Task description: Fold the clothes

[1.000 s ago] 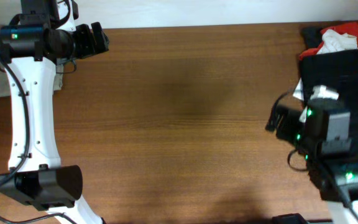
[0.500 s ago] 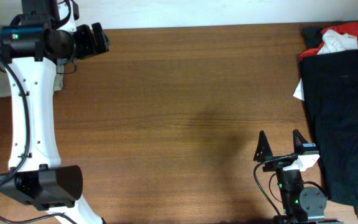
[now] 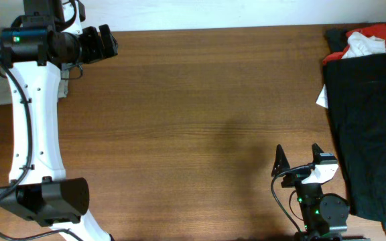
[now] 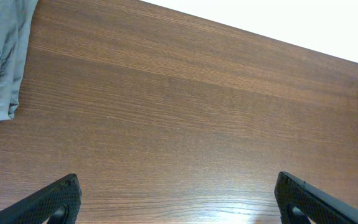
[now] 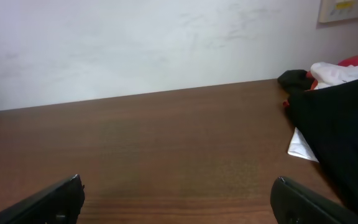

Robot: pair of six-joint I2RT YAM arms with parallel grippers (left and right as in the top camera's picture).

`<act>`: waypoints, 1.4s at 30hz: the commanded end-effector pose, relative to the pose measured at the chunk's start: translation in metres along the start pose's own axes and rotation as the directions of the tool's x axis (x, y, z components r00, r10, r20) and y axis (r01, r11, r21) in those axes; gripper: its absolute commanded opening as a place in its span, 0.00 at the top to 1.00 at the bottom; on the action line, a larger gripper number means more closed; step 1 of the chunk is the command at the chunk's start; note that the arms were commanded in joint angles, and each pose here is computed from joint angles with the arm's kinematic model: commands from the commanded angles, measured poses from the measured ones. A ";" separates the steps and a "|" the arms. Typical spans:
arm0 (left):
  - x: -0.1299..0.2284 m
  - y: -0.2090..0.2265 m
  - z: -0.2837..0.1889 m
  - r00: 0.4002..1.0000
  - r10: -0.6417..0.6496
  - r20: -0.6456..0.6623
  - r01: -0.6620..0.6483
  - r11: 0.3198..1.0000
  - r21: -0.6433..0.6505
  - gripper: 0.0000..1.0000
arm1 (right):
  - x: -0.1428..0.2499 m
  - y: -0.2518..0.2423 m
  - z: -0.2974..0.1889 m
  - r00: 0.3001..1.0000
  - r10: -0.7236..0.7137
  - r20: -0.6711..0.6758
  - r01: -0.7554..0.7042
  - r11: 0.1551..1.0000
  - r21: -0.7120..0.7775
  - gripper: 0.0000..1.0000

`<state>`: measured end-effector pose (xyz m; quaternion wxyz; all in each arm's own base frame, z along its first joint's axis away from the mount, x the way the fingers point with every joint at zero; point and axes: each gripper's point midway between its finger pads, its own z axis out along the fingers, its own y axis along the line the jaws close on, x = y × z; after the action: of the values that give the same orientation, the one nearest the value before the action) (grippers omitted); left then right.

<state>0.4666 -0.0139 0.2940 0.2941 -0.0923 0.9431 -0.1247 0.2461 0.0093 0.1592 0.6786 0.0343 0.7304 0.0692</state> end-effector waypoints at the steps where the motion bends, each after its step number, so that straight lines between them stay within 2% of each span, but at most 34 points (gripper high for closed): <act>1: -0.001 -0.002 -0.002 1.000 0.024 0.008 -0.024 1.000 0.003 0.01 | 0.002 0.000 0.000 1.000 -0.009 -0.002 0.009 1.000 -0.007 0.01; 7: -0.001 -0.002 -0.002 1.000 0.024 0.008 -0.024 1.000 0.003 0.01 | 0.002 0.000 0.000 1.000 -0.009 -0.002 0.009 1.000 -0.007 0.01; 10: 0.009 -0.007 -0.031 1.000 0.027 0.014 -0.028 1.000 0.005 0.01 | 0.002 0.000 0.000 1.000 -0.009 -0.002 0.009 1.000 -0.007 0.01; 11: 0.019 -0.004 -0.035 1.000 0.031 0.001 -0.031 0.999 -0.011 0.01 | 0.002 0.000 0.000 1.000 -0.009 -0.002 0.009 1.000 -0.006 0.01; 12: 0.040 0.008 -0.024 0.995 0.095 -0.004 -0.095 0.993 -0.072 0.01 | 0.002 0.000 0.000 1.000 -0.009 -0.002 0.009 1.000 -0.006 0.01; 13: 0.054 0.011 -0.010 0.984 0.180 0.007 -0.179 0.981 -0.072 0.01 | 0.002 0.000 0.000 1.000 -0.009 -0.002 0.009 1.000 -0.007 0.01; 15: 0.081 0.012 0.025 0.935 0.333 0.119 -0.327 0.943 -0.065 0.01 | 0.002 0.000 0.000 1.000 -0.009 -0.002 0.009 1.000 -0.007 0.01; 19: 0.175 0.033 0.056 0.894 0.369 0.253 -0.366 0.928 -0.061 0.01 | 0.002 0.000 0.000 1.000 -0.009 -0.002 0.009 1.000 -0.007 0.01; 21: 0.200 0.047 0.044 0.831 0.376 0.411 -0.360 0.925 -0.119 0.01 | 0.002 0.000 0.000 1.000 -0.009 -0.002 0.009 1.000 -0.007 0.01; 23: 0.227 0.052 0.020 0.714 0.370 0.595 -0.360 0.922 -0.142 0.01 | 0.002 0.000 0.000 1.000 -0.009 -0.002 0.009 1.000 -0.006 0.01; 25: 0.241 0.056 0.008 0.622 0.358 0.696 -0.354 0.922 -0.158 0.01 | 0.002 0.000 0.000 1.000 -0.009 -0.002 0.009 1.000 -0.006 0.01; 27: 0.251 0.063 0.007 0.642 0.360 0.677 -0.341 0.925 -0.168 0.01 | 0.002 0.000 0.000 1.000 -0.009 -0.002 0.009 1.000 -0.007 0.01; 30: 0.274 0.073 0.021 0.716 0.367 0.594 -0.341 0.926 -0.162 0.01 | 0.002 0.000 0.000 1.000 -0.009 -0.002 0.009 1.000 -0.007 0.01; 33: 0.265 0.068 0.007 0.667 0.362 0.651 -0.340 0.925 -0.166 0.01 | 0.002 0.000 0.000 1.000 -0.009 -0.002 0.009 1.000 -0.007 0.01; 37: 0.252 0.060 -0.019 0.571 0.349 0.743 -0.338 0.925 -0.175 0.01 | 0.002 0.000 0.000 1.000 -0.009 -0.002 0.009 1.000 -0.006 0.01; 42: 0.253 0.060 -0.018 0.577 0.350 0.738 -0.338 0.925 -0.175 0.01 | 0.002 0.000 0.000 1.000 -0.009 -0.002 0.009 1.000 -0.007 0.01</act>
<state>0.2457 -0.0184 0.1582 0.6799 0.0464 0.7316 -0.0166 0.2461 0.0093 0.1594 0.6794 0.0305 0.7302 0.0657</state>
